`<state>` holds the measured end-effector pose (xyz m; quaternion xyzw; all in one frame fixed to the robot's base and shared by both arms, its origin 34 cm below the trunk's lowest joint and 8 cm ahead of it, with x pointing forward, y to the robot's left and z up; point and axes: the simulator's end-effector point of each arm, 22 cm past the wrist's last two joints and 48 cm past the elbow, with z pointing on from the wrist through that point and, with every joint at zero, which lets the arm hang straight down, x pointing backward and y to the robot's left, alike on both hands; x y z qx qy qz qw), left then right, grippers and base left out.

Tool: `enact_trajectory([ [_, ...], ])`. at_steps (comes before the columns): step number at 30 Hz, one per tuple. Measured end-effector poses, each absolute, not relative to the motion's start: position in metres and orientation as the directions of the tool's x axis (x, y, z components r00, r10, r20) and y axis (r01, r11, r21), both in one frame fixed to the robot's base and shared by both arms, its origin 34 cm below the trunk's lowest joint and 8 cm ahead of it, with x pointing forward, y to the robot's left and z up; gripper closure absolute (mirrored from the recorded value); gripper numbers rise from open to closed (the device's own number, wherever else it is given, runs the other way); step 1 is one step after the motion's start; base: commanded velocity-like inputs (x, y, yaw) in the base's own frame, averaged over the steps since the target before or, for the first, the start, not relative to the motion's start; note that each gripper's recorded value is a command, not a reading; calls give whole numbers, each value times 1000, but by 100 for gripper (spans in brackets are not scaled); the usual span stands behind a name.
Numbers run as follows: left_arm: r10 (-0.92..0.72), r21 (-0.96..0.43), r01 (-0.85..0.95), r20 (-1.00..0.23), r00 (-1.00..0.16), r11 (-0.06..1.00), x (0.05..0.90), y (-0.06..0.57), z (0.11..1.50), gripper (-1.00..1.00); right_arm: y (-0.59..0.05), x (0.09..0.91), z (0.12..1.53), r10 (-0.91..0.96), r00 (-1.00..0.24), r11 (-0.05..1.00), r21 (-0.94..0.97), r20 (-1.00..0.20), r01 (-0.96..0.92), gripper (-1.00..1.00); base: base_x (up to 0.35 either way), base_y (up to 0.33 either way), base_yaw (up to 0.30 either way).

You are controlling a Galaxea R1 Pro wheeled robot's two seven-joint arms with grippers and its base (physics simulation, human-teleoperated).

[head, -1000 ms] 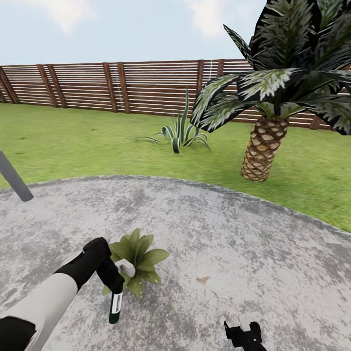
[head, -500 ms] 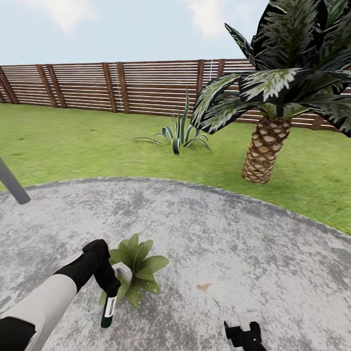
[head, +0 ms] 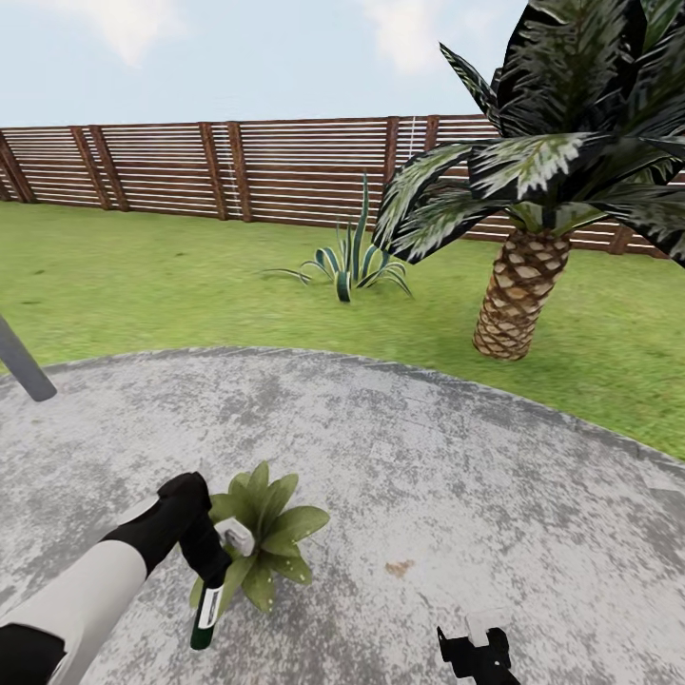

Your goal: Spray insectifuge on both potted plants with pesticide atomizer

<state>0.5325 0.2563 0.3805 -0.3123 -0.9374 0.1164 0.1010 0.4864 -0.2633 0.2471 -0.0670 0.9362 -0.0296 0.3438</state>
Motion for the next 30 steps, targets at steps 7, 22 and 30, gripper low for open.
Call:
enact_trajectory([
  [7, 600, -302, 544, 135, -788, 783, 524, 253, 376, 100, -263, 486, 247, -146, -755, 989, -102, -640, -105, -100, 0, 0, 0],
  [22, 573, -349, 499, 151, -805, 793, 520, 248, 384, 100, -264, 486, 247, -147, -755, 989, -103, -639, -105, -100, 0, 0, 0],
  [30, 560, -332, 487, 172, -811, 808, 515, 264, 380, 100, -263, 486, 247, -147, -754, 989, -102, -640, -106, -100, 0, 0, 1],
])
